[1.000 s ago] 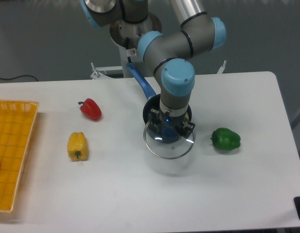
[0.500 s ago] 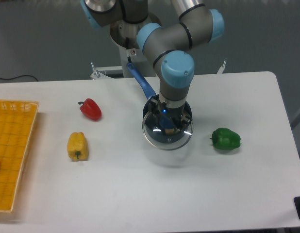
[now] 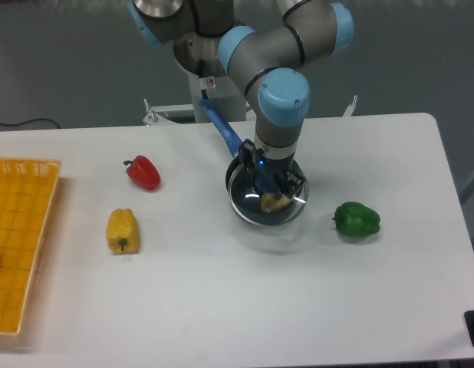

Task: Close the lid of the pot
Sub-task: 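Press the glass lid down onto the saucepan rim to seat it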

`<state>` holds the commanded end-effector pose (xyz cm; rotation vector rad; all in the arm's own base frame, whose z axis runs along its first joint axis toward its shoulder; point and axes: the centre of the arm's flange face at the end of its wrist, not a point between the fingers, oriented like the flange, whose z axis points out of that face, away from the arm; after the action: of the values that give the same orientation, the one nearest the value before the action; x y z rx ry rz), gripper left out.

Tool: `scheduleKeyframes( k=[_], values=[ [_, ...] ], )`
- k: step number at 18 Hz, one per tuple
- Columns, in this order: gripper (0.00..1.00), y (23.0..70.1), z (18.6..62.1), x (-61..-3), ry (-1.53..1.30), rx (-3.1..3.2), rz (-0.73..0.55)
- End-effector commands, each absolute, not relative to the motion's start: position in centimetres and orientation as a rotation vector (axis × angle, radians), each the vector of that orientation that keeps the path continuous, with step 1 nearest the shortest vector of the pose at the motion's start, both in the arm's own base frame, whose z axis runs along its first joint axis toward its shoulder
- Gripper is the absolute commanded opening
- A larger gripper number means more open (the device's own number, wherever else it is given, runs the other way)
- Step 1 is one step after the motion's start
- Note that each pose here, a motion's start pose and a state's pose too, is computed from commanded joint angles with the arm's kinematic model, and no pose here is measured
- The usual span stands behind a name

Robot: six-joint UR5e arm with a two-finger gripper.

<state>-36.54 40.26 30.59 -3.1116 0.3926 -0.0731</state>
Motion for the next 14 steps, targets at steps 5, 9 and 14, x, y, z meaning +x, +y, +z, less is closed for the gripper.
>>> scheduleKeyframes(
  k=[5, 9, 14],
  values=[
    [0.66, 39.7, 30.7, -36.5, 0.440, -3.105, -0.070],
    [0.66, 38.7, 30.7, -36.5, 0.497, -3.096, -0.076],
    [0.66, 38.7, 30.4, -36.2, 0.510, -3.097, -0.085]
  ],
)
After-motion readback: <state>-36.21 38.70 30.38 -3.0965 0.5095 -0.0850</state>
